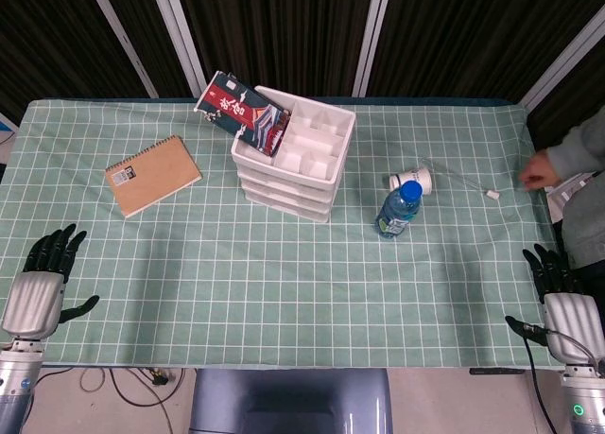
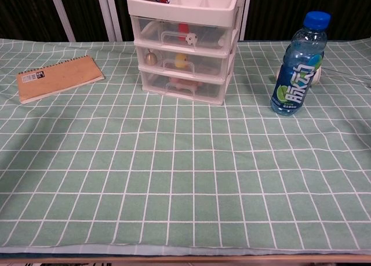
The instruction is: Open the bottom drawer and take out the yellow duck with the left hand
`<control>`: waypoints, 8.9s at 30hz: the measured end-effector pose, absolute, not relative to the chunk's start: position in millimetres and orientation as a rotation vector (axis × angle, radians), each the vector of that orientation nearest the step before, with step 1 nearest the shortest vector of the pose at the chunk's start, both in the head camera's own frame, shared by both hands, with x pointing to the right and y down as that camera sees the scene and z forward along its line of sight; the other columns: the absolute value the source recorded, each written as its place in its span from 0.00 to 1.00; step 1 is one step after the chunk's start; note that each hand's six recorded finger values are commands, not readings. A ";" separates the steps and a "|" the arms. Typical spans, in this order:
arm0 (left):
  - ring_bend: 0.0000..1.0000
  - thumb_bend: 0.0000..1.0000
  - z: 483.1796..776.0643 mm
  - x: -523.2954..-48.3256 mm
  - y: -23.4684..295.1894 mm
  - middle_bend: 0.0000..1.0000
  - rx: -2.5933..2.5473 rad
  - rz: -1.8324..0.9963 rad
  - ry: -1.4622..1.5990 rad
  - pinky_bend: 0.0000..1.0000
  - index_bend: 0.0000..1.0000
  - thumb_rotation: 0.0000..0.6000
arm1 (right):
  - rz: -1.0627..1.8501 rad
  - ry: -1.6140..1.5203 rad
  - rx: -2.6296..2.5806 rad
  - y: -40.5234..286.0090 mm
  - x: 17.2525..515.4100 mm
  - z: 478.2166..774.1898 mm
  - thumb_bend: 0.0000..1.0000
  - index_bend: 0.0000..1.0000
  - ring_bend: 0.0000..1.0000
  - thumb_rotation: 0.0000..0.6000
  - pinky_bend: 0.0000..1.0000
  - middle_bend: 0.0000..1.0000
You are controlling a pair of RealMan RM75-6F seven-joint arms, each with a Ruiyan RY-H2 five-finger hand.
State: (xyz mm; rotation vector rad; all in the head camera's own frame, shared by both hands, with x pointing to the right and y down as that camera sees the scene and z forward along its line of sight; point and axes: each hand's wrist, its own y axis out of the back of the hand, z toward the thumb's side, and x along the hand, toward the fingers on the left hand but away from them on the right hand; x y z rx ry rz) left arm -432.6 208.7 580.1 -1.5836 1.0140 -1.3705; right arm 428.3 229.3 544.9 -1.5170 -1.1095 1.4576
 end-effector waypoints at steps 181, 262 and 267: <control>1.00 0.59 702.6 -124.9 67.1 1.00 -1.936 -1.142 0.959 1.00 0.32 1.00 | 1.539 -1.275 -1.599 225.1 438.3 553.8 0.07 0.00 0.00 1.00 0.23 0.00; 1.00 0.48 672.3 -175.6 122.9 1.00 -2.002 -1.183 0.874 1.00 0.52 1.00 | 1.531 -1.298 -1.598 223.5 438.3 552.2 0.07 0.00 0.00 1.00 0.23 0.00; 1.00 0.19 672.0 -177.2 126.7 1.00 -2.000 -1.199 0.829 1.00 0.41 1.00 | 1.532 -1.297 -1.598 223.5 438.4 552.3 0.07 0.00 0.00 1.00 0.23 0.00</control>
